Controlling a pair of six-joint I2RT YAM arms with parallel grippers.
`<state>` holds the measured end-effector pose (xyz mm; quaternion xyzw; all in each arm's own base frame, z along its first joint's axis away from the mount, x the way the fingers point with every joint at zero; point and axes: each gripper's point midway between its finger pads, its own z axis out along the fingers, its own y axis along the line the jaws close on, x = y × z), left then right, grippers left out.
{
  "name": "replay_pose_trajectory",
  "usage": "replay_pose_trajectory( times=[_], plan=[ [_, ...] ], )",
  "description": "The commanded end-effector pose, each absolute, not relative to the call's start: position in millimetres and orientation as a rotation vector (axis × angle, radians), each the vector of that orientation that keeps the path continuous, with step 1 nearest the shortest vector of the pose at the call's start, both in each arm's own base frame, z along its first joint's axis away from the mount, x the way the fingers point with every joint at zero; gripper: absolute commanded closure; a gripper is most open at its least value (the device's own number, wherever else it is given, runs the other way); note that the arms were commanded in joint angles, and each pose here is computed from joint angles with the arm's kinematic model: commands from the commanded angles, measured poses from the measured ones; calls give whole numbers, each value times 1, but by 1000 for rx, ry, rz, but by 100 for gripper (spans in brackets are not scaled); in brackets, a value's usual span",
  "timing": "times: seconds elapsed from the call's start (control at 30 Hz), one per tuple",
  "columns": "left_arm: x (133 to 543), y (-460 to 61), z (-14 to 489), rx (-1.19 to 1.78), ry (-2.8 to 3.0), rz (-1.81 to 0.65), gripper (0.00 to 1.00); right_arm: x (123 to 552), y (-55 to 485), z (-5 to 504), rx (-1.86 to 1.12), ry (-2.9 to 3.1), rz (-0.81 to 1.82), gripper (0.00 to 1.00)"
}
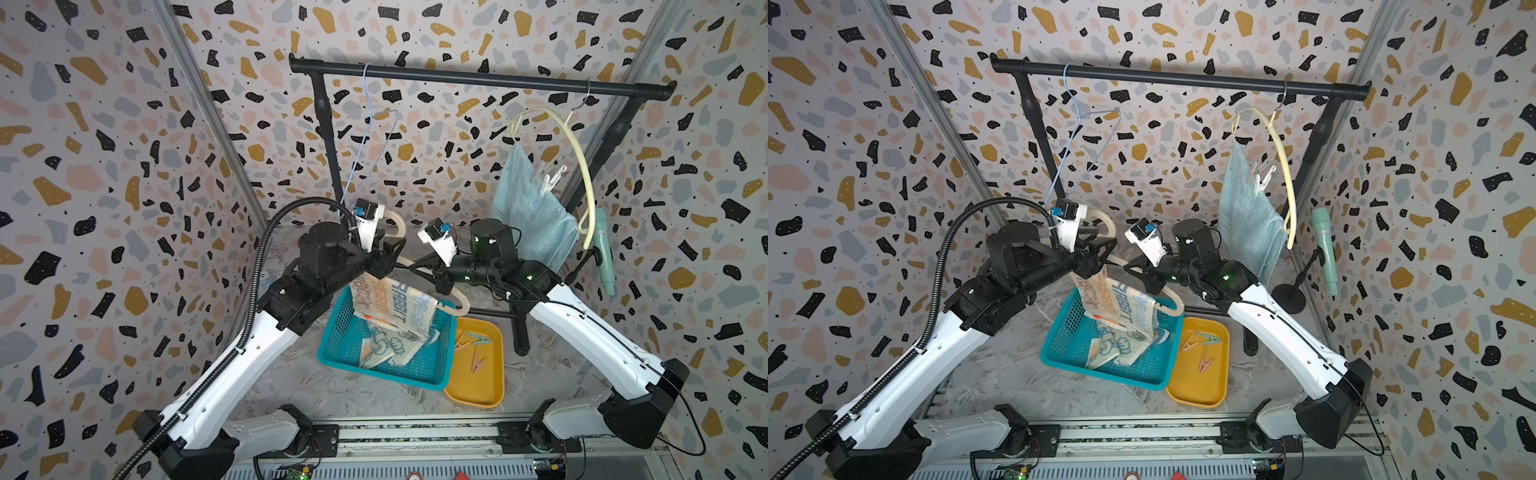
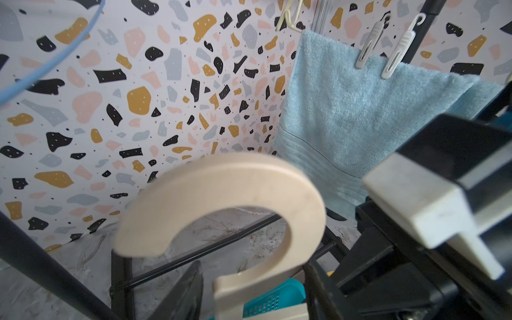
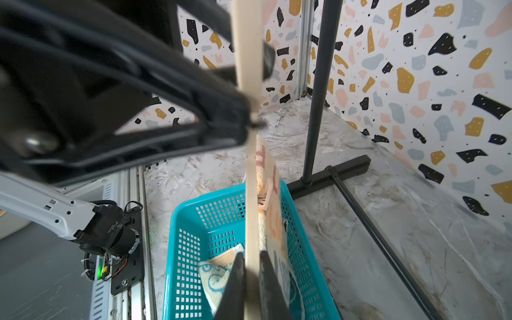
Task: Remove the clothespins securing towels to the hanger
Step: Remove the clothespin from the hanger.
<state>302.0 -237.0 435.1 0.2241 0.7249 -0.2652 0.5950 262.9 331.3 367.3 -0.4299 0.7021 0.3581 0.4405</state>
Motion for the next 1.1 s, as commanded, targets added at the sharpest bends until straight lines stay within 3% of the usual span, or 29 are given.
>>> replay_pose_trajectory(
  times=[0.0, 0.17, 0.27, 0.43, 0.7, 1.07],
  plan=[
    [290, -232, 464, 503, 1581, -656, 38, 255, 327, 380, -1071, 1706, 964, 100],
    [277, -228, 456, 534, 1608, -668, 41, 257, 319, 383, -1055, 1692, 1062, 100],
    [267, -229, 442, 588, 1646, -684, 35, 259, 314, 383, -1058, 1684, 1103, 100],
    [258, -233, 417, 664, 1728, -760, 36, 260, 306, 384, -1056, 1671, 1136, 100],
    [278, -197, 390, 557, 1752, -996, 42, 264, 291, 394, -1021, 1644, 1190, 100],
    [282, -199, 358, 669, 1766, -978, 41, 259, 287, 397, -1024, 1623, 1271, 100]
  ],
)
